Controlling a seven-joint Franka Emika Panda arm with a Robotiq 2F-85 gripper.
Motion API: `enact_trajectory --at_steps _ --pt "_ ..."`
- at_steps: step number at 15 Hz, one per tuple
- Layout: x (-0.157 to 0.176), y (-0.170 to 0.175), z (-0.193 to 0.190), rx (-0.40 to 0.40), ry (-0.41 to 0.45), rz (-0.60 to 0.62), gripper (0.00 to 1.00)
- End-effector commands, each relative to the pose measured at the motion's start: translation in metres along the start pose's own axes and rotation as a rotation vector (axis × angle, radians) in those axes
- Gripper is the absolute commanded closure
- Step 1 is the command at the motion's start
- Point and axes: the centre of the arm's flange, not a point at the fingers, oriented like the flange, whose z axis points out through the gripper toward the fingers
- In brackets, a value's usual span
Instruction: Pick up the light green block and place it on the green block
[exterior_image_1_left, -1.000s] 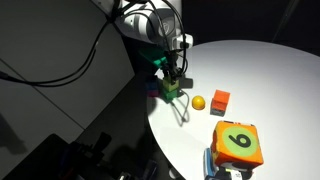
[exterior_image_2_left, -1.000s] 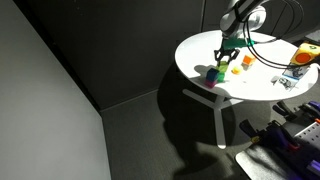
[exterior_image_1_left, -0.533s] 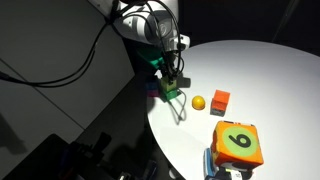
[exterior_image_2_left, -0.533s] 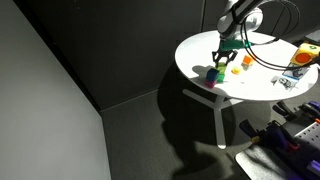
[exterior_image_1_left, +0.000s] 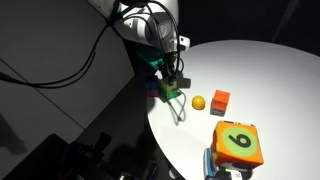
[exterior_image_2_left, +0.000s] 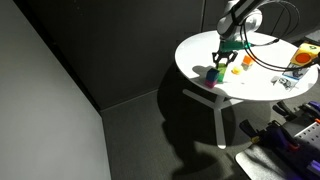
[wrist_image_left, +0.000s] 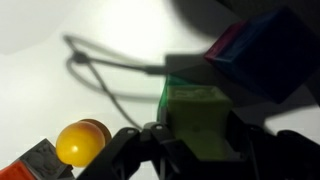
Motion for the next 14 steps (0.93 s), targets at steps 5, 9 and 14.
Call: enact_trajectory --at_steps 5,9,14 --pt "0.005 -0.001 -0.005 -0.008 -0.016 0.017 0.00" --pt "0.003 0.002 -0.014 0.020 -0.009 0.007 0.00" --pt "0.002 0.005 -0.033 0.101 0.012 -0.001 0.00"
